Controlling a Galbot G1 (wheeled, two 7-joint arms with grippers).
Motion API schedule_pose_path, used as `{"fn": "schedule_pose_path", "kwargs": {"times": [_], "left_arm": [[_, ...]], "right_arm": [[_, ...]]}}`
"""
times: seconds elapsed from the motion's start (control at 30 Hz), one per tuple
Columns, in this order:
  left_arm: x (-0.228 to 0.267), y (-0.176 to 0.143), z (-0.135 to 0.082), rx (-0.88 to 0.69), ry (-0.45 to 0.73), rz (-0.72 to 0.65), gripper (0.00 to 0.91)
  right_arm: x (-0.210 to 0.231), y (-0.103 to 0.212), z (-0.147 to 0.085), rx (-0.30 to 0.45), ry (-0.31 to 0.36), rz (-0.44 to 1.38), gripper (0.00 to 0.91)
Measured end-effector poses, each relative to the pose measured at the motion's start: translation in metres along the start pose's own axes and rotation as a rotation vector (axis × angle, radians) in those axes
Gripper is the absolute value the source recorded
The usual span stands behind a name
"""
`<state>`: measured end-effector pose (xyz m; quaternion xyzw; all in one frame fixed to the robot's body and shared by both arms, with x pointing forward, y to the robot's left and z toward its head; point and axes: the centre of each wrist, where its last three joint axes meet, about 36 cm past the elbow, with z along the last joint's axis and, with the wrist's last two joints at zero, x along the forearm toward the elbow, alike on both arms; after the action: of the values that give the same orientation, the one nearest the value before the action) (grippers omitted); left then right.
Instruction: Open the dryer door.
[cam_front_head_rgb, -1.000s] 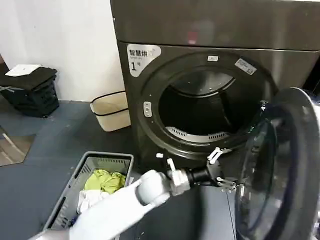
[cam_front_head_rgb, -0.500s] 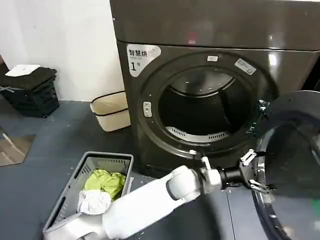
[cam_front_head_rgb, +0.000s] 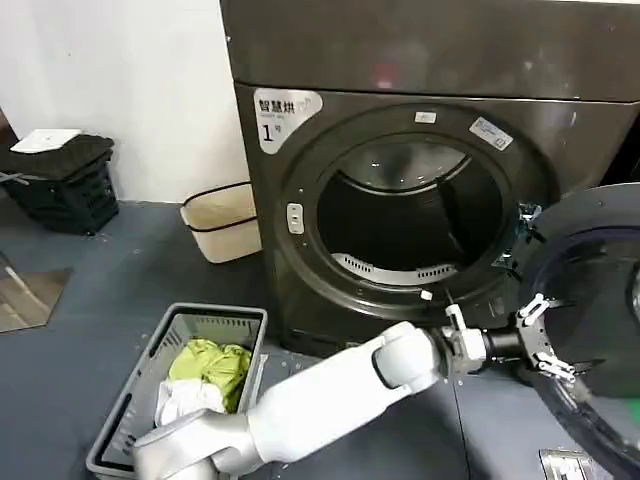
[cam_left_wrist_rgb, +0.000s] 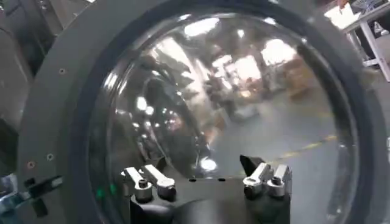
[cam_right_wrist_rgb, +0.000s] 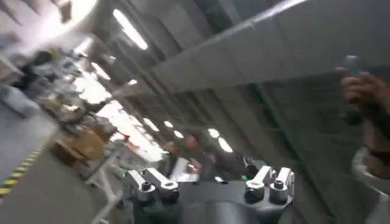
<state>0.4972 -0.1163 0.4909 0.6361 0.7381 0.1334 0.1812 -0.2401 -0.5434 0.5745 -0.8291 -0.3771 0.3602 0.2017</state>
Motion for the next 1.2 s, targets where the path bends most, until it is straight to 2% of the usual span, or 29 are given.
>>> {"fn": "schedule_pose_path", "kwargs": {"times": [0.27,0.7,0.9,1.07,1.2], "left_arm": [[-0.007,0.004,0.007,0.011,0.032,-0.01,0.907],[0.005,0.018,0.036,0.022,0.116,-0.068,0.907],[0.006,0.017,0.039,0.045,0.129,-0.077,0.907],[0.002,0.004,0.024,0.096,0.117,-0.038,0.907],[-0.003,-0.011,-0.01,0.119,0.034,0.008,0.907]], "right_arm": [[-0.011,-0.005,0.014,0.041,0.012,0.01,0.907],[-0.008,0.001,0.015,0.044,-0.015,-0.004,0.907],[-0.011,0.004,0.01,0.032,-0.024,-0.007,0.907],[-0.013,0.012,0.006,-0.021,-0.015,-0.043,0.907],[-0.013,0.02,0.004,-0.054,-0.009,-0.091,0.907]]}}
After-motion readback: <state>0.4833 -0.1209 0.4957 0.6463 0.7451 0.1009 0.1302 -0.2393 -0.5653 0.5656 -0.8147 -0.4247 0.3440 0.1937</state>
